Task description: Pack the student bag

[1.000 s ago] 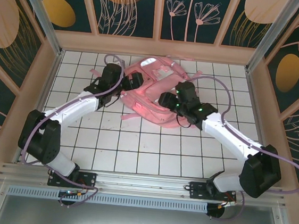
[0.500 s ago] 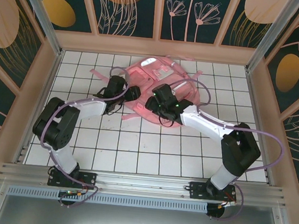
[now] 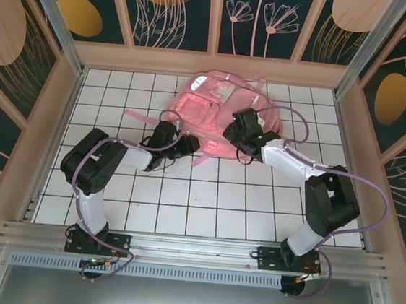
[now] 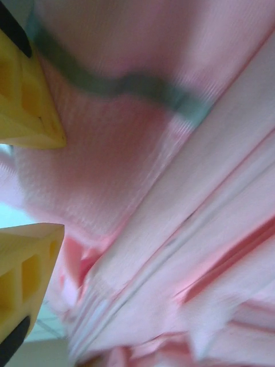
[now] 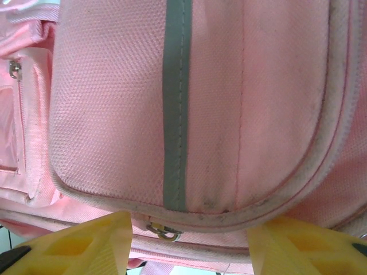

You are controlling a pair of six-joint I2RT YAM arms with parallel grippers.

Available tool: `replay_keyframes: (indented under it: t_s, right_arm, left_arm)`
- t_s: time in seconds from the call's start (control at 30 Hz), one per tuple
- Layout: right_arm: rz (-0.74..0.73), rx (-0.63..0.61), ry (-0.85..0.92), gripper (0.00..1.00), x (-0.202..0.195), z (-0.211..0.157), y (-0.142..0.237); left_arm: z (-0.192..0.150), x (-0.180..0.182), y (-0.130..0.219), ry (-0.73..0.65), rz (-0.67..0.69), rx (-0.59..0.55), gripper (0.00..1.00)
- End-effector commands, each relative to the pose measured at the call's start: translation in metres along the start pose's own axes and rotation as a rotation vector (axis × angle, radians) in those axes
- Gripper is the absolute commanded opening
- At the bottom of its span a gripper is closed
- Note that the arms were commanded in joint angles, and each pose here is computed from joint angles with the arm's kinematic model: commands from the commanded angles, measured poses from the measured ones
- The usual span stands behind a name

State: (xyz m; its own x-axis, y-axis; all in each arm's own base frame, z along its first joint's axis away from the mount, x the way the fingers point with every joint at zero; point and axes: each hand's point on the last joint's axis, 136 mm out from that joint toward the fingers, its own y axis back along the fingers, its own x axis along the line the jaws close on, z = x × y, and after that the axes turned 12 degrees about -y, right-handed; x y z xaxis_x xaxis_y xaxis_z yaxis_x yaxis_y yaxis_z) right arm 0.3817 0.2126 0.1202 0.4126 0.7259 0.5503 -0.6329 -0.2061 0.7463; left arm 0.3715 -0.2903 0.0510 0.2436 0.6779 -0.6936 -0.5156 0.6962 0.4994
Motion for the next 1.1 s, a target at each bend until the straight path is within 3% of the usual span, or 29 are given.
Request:
replay_keyframes:
  t_s: [0.0,0.3,0.73,1.07]
  right_arm:
    - [0.024,-0.041,-0.005,0.55,0.009,0.007,0.011]
    - [0.042,-0.034,0.004,0.5,0.035,-0.012,0.007]
    - [-0.276,-0.207,0.218,0.53,0.029,-0.008,-0.007]
    - [-0.383,-0.263,0.294,0.55,0.019,-0.004,-0.012]
  left_arm:
    - [-0.009,-0.03,-0.01,0.029,-0.1,0.019,0.4]
    - [-0.008,-0.035,-0.014,0.017,-0.108,0.017,0.41]
    - [-0.003,-0.038,-0.013,0.014,-0.108,0.01,0.43]
    - [0.004,-0.037,-0.013,0.003,-0.094,0.005,0.44]
